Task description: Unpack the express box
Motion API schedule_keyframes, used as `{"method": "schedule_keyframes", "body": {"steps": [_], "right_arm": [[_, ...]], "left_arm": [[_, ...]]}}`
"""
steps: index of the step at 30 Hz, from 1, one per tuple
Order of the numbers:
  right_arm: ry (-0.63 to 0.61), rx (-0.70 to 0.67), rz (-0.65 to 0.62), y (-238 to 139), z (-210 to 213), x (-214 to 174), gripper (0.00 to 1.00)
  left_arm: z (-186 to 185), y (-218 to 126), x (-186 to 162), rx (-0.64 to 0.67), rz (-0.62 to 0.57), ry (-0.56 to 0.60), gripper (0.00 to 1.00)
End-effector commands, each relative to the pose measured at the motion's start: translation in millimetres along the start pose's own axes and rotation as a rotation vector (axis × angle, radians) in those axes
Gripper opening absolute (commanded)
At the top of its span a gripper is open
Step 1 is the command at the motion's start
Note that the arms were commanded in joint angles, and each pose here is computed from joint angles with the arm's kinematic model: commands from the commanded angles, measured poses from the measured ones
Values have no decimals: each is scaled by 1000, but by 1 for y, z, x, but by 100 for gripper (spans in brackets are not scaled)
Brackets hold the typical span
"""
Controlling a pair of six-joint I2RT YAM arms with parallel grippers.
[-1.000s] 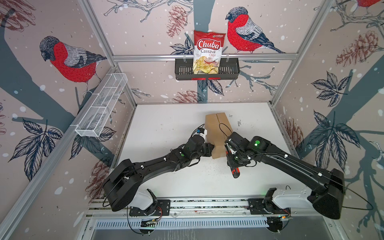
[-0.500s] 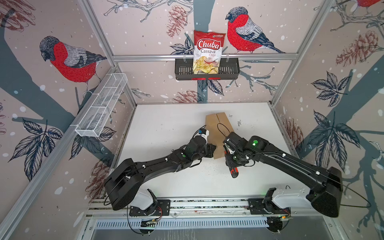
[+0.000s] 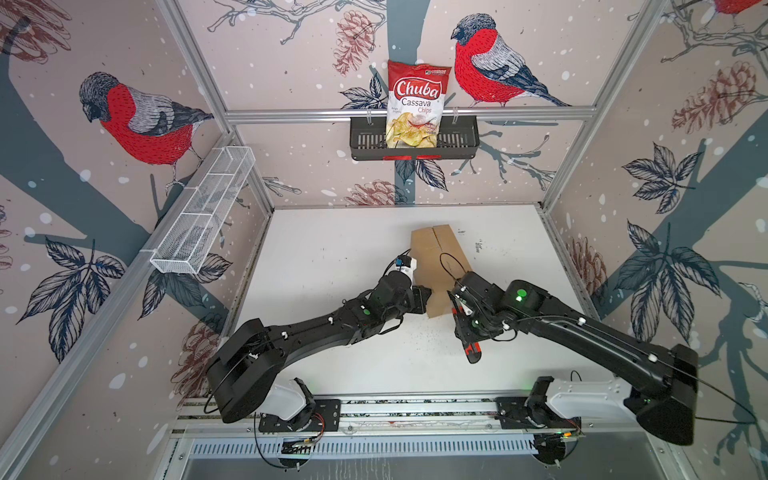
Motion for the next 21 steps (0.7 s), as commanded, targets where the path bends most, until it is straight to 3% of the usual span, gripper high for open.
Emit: {"method": "schedule_keyframes", "body": {"steps": [1, 12, 21], "right_arm": [[33, -8, -12, -2, -3, -10, 11], [70, 29, -60, -8, -17, -40, 11], [3, 11, -190, -33, 6, 8, 11]], "left_arm": [[-4, -3, 8, -6, -49, 3, 15], [-4, -19, 19, 35, -118, -10, 17], [12, -50, 25, 122, -149, -16, 23]]}}
Point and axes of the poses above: each gripper's point midway between its finger pads, its own y axis out along the fingers, its own z axis along the line the jaws close on, x = y × z, the point moved 8 cm from there along -y, back along the fingers, and after that the axes turned 5 degrees about y, right-handed, at the moved point
